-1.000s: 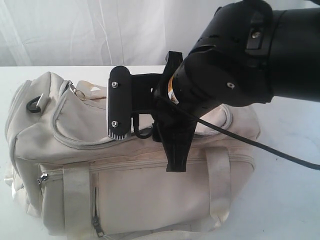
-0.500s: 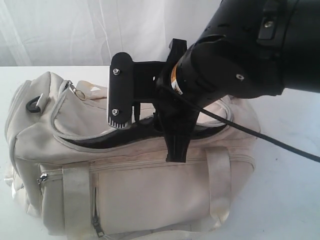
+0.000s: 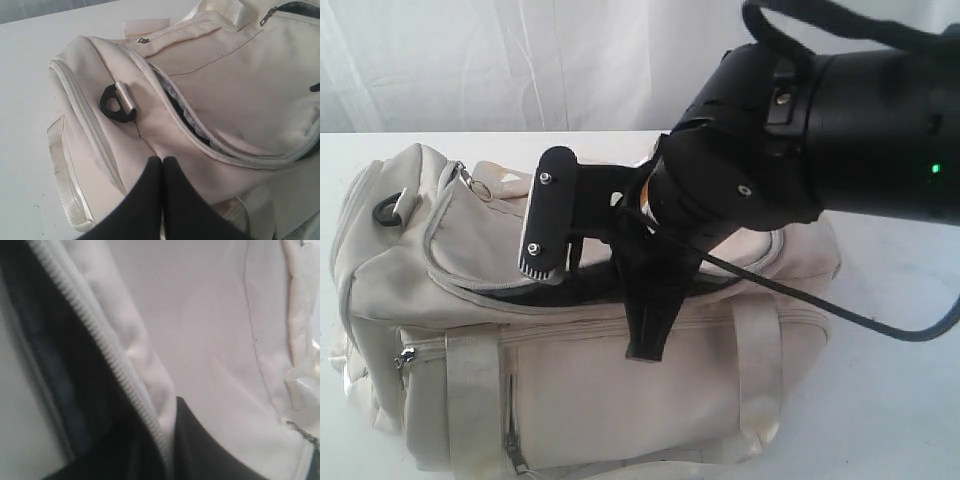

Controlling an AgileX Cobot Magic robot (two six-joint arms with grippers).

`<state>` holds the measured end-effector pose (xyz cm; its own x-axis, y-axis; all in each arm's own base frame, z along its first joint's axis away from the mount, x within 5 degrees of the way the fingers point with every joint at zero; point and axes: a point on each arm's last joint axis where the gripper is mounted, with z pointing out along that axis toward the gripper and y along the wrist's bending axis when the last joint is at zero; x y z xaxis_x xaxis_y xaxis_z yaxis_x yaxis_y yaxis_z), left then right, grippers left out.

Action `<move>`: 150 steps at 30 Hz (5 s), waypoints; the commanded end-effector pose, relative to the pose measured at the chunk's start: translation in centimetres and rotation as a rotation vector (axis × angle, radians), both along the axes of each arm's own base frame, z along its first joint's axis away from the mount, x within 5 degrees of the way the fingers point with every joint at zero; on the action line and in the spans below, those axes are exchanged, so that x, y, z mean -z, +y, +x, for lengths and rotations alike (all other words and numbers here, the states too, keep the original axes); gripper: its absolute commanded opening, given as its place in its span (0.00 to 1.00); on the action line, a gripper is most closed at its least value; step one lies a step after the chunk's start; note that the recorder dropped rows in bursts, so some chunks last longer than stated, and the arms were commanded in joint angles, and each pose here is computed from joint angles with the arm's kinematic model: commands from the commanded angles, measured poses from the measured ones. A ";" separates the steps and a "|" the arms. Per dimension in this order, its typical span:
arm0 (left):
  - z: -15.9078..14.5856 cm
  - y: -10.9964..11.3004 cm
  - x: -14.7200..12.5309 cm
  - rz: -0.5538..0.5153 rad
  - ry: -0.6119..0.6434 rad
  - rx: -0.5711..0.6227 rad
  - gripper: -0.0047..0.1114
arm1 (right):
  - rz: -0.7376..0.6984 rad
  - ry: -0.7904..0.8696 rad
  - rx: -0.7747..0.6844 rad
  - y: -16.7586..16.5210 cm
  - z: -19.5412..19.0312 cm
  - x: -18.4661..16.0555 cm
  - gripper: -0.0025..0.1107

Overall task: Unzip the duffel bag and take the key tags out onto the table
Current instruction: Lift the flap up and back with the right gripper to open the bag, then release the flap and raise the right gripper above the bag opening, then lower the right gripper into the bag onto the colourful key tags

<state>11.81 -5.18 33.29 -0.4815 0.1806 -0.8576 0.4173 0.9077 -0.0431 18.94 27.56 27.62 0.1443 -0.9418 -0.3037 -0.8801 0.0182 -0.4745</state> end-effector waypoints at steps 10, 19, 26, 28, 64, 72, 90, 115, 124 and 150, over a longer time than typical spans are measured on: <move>-0.3 0.0 0.1 0.008 0.001 0.017 0.05 | 0.273 -0.322 0.118 3.9 10.2 -1.9 0.02; -0.3 0.0 0.3 0.029 -0.005 0.031 0.05 | 0.347 -0.392 0.374 3.9 23.0 -0.1 0.02; -0.3 0.0 0.3 0.029 -0.005 0.031 0.05 | 0.371 -0.335 0.528 3.1 25.0 1.8 0.36; -0.3 0.0 0.3 0.032 -0.004 0.033 0.05 | 0.379 -0.322 0.585 2.6 25.1 1.5 0.52; -0.3 0.0 0.4 0.039 0.004 0.036 0.05 | 0.519 -0.233 0.798 0.7 22.7 -4.8 0.52; -0.3 0.0 0.4 0.039 0.004 0.036 0.05 | 0.623 0.121 0.898 0.0 24.3 -0.8 0.46; -0.3 0.0 0.4 0.039 0.004 0.036 0.05 | 0.612 0.628 0.680 -4.3 22.0 -5.2 0.46; -0.4 0.0 0.4 0.045 0.005 0.041 0.05 | 0.001 0.565 0.285 2.2 10.0 1.3 0.02; -0.4 0.0 0.4 0.050 0.006 0.046 0.05 | -0.065 0.443 0.327 2.5 12.2 5.3 0.92; -0.4 -0.1 0.4 0.046 0.005 0.046 0.05 | -0.052 0.463 0.503 2.8 13.1 5.6 0.02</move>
